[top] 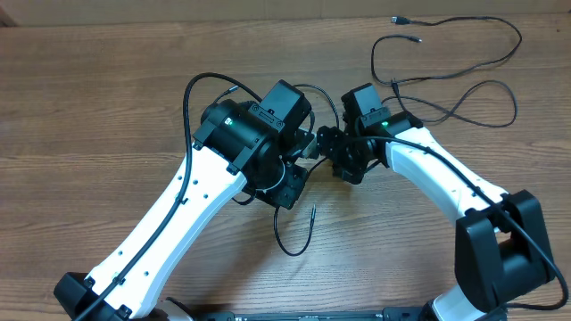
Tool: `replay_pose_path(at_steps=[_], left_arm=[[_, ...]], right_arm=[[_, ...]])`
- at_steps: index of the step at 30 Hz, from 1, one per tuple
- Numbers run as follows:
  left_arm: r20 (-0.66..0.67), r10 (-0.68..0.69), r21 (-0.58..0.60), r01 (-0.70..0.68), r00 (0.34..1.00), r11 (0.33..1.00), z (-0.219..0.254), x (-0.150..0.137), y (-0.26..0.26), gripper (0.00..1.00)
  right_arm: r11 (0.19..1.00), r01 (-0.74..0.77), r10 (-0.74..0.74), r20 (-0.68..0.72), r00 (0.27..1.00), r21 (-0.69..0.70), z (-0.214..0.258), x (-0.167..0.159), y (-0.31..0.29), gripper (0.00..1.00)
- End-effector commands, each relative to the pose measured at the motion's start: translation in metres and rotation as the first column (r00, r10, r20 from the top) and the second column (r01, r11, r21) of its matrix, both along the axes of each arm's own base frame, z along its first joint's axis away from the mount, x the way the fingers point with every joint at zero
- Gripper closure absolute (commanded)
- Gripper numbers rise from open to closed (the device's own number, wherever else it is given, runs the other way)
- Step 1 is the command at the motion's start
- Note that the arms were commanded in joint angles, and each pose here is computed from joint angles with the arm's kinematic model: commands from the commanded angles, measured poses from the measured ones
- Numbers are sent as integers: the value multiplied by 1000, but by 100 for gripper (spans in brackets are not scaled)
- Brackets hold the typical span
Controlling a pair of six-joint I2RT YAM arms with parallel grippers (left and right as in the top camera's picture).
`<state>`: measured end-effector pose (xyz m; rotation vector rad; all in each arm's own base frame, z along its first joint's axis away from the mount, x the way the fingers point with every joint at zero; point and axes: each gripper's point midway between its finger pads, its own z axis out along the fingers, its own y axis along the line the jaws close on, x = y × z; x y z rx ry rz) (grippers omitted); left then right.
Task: Untangle cables
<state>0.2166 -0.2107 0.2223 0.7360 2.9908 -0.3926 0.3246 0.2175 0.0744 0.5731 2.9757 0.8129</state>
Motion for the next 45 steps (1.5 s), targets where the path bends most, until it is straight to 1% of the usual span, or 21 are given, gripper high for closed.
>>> replay_pose_path(at_steps=[1,3,6,14,15,16,18,20,23,25,27,28,29,30,31,32,38,42,45], left_arm=[[16,-6,-31,7,1000,999,8,0,-6,96],[15,-7,-30,7,1000,1000,8,0,-6,96],[15,-7,-30,7,1000,1000,8,0,-6,96],[15,-6,-30,7,1000,1000,8,0,-6,95],[15,-6,-30,7,1000,1000,8,0,-6,94],[15,-6,-30,7,1000,1000,8,0,-6,91],[15,-6,-30,7,1000,1000,8,0,-6,77],[18,-6,-27,6,1000,1000,8,0,-5,69],[18,-6,-28,6,1000,1000,8,1,-5,54],[23,-5,-26,5,1000,1000,8,2,-5,51],[39,25,-9,-25,999,1000,7,6,-3,45],[48,53,5,-53,997,999,7,9,0,40],[61,88,23,-89,994,996,6,12,3,32],[73,119,38,-122,990,992,6,15,6,21],[80,139,48,-143,987,989,5,17,8,3],[85,152,55,-157,985,986,5,18,10,0],[85,157,55,-162,984,985,5,19,10,0],[88,179,58,-185,980,981,5,20,11,0],[127,255,99,-268,958,958,4,27,21,1]], right_arm=[[1000,-1,0,-7,1000,-26,-8,-2,-2,33],[999,6,-6,1,1000,-45,-9,-1,-5,43],[998,7,-6,8,1000,-56,-10,0,-6,50],[996,8,-7,8,1000,-85,-13,-1,-11,80],[996,8,-7,7,1000,-85,-12,-1,-11,82],[996,8,-7,7,1000,-85,-13,-1,-11,87],[996,7,-7,-2,1000,-89,-12,-3,-12,96],[996,6,-7,-11,1000,-93,-10,-5,-13,96],[995,6,-6,2,1000,-104,-1,-4,-15,96],[993,-9,13,38,999,-116,10,-1,-18,96],[989,5,4,66,998,-145,21,1,-24,96],[987,15,-1,84,996,-160,28,2,-28,96],[984,26,-7,104,995,-177,36,3,-32,96],[981,37,-14,123,992,-192,44,4,-36,96],[976,52,-21,147,989,-209,53,5,-41,96],[973,65,-27,167,986,-223,61,5,-45,96],[948,150,-62,302,951,-279,112,6,-69,96],[943,191,-78,376,924,-274,139,3,-79,96],[950,197,-76,431,899,-243,161,-1,-81,96]])
